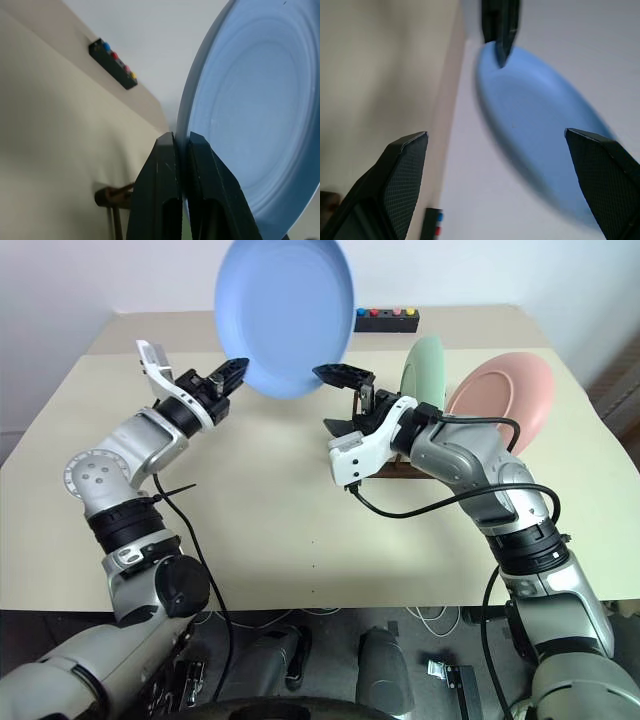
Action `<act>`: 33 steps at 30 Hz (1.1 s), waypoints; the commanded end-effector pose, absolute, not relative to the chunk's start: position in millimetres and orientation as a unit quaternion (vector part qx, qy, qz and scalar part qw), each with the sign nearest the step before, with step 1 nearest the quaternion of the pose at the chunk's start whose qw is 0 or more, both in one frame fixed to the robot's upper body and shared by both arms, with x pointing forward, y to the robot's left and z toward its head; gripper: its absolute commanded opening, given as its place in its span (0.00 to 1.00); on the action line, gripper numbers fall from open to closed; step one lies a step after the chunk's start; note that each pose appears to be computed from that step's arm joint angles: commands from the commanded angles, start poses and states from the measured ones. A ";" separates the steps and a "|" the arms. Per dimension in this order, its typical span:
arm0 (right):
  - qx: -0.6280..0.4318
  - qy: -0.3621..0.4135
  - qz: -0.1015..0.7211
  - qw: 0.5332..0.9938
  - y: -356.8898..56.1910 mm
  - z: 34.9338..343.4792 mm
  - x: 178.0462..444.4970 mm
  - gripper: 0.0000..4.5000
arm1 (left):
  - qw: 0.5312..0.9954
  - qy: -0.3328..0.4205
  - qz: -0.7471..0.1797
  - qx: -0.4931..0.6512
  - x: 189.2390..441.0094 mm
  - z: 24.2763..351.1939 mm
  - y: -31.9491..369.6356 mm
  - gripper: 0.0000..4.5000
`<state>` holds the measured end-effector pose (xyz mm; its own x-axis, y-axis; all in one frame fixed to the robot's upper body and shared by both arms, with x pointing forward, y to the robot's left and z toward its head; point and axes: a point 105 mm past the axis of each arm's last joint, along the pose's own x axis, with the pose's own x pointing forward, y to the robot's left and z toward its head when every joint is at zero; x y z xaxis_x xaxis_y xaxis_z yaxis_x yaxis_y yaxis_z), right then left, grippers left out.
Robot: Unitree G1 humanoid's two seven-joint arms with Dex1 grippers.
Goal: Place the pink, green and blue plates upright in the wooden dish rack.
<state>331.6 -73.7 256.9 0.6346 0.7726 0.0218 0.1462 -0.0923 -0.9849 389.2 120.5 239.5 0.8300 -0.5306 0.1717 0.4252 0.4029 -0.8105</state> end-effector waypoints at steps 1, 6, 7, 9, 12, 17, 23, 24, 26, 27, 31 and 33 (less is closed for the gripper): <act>-0.683 -0.374 0.240 0.580 -70.0 276.6 323.4 1.00 | 0.838 0.024 -0.285 -0.464 387.3 255.7 120.9 0.02; -0.694 -0.367 0.240 0.570 -68.4 268.7 326.9 1.00 | 0.835 0.026 -0.300 -0.460 384.4 259.7 110.7 0.02; -0.695 -0.365 0.240 0.570 -68.1 267.3 328.1 1.00 | 0.835 0.027 -0.302 -0.459 384.0 259.7 109.3 0.02; -0.698 -0.357 0.243 0.571 -67.9 264.0 331.3 1.00 | 0.835 0.028 -0.303 -0.458 383.1 259.4 107.5 0.02; -0.702 -0.346 0.245 0.572 -68.6 259.8 335.2 1.00 | 0.837 0.029 -0.308 -0.451 381.2 259.6 105.8 0.02; -0.700 -0.329 0.251 0.582 -70.7 256.1 341.4 0.59 | 0.836 0.031 -0.317 -0.446 378.3 259.6 103.7 0.00; -0.699 -0.324 0.248 0.587 -73.0 257.2 343.6 0.01 | 0.833 0.033 -0.324 -0.448 376.0 259.7 102.1 0.00; -0.698 -0.324 0.249 0.588 -73.1 257.4 343.5 0.01 | 0.832 0.034 -0.325 -0.447 375.5 259.2 101.3 0.00; -0.697 -0.323 0.250 0.589 -73.1 257.6 343.1 0.01 | 0.837 0.032 -0.323 -0.441 375.7 258.6 100.9 0.00; -0.697 -0.324 0.251 0.588 -73.1 257.6 342.8 0.01 | 0.842 0.024 -0.313 -0.439 377.8 259.3 103.8 0.00; -0.697 -0.324 0.251 0.588 -73.1 258.2 342.4 0.01 | 0.843 0.009 -0.303 -0.445 382.5 262.1 109.7 0.00; -0.697 -0.324 0.251 0.589 -73.2 258.4 342.3 0.00 | 0.842 0.014 -0.312 -0.439 381.5 261.7 107.9 0.07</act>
<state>349.1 -75.9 233.1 0.6868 0.7249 -0.0527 0.0830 -0.1503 -0.9852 383.4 101.9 250.4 0.8096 -0.5523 0.1991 0.4813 0.4302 -0.7637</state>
